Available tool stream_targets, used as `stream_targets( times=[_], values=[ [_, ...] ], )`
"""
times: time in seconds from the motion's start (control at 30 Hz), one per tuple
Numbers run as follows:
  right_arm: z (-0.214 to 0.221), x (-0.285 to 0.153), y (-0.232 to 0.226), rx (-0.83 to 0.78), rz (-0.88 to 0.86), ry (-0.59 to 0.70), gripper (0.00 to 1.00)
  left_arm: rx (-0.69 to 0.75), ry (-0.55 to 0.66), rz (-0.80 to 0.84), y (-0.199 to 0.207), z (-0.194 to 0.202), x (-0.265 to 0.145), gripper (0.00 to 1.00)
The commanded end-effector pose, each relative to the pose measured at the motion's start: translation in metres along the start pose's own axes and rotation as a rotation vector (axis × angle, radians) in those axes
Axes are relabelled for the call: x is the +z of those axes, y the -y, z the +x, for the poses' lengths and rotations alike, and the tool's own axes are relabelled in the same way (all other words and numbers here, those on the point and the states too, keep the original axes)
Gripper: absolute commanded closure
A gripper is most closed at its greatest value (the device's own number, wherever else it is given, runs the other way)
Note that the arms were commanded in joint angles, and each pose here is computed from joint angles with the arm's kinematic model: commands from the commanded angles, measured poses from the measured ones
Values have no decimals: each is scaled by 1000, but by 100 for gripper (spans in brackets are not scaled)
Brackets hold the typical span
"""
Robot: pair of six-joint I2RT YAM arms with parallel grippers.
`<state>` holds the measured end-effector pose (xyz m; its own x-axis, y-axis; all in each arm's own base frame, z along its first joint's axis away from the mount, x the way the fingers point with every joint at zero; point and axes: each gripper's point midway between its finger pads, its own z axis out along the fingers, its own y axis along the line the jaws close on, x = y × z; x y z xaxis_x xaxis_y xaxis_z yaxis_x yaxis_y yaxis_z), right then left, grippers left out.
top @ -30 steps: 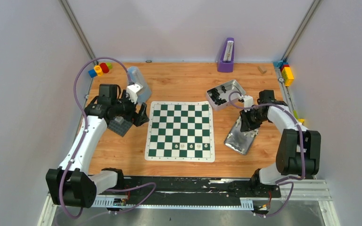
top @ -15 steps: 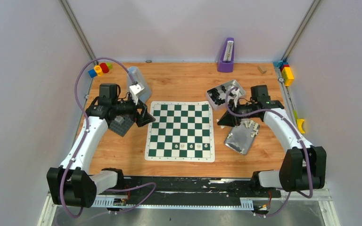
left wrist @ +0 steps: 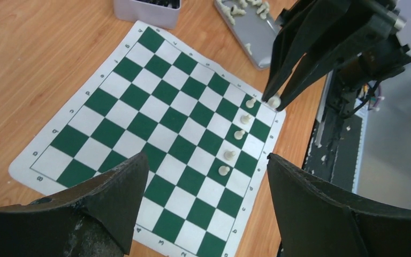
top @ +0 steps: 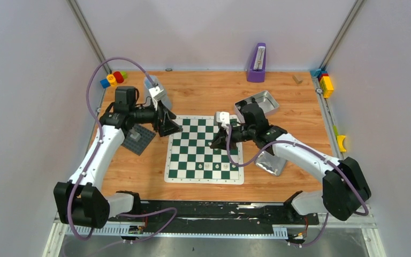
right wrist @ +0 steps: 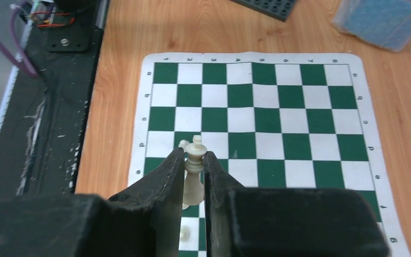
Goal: Set up the chess pieces on the board
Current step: Place the chess piece on the chessboard.
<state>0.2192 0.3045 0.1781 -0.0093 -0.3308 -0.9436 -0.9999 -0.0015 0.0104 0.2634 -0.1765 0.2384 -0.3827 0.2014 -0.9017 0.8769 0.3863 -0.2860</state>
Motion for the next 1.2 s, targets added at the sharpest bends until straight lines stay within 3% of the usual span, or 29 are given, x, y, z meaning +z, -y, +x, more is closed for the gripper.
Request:
stream_targets(
  times=[0.0,0.33,1.17],
  values=[
    [-33,16,43,-102,171,21,96,-129,13,54,7,-28,12,13],
    [-42,32,67,-78,263,-31,98,-320,-138,99,0,-21,63,23],
    [-41,34,57,-43,225,-41,98,-318,-191,155,4,0,101,51]
  ],
)
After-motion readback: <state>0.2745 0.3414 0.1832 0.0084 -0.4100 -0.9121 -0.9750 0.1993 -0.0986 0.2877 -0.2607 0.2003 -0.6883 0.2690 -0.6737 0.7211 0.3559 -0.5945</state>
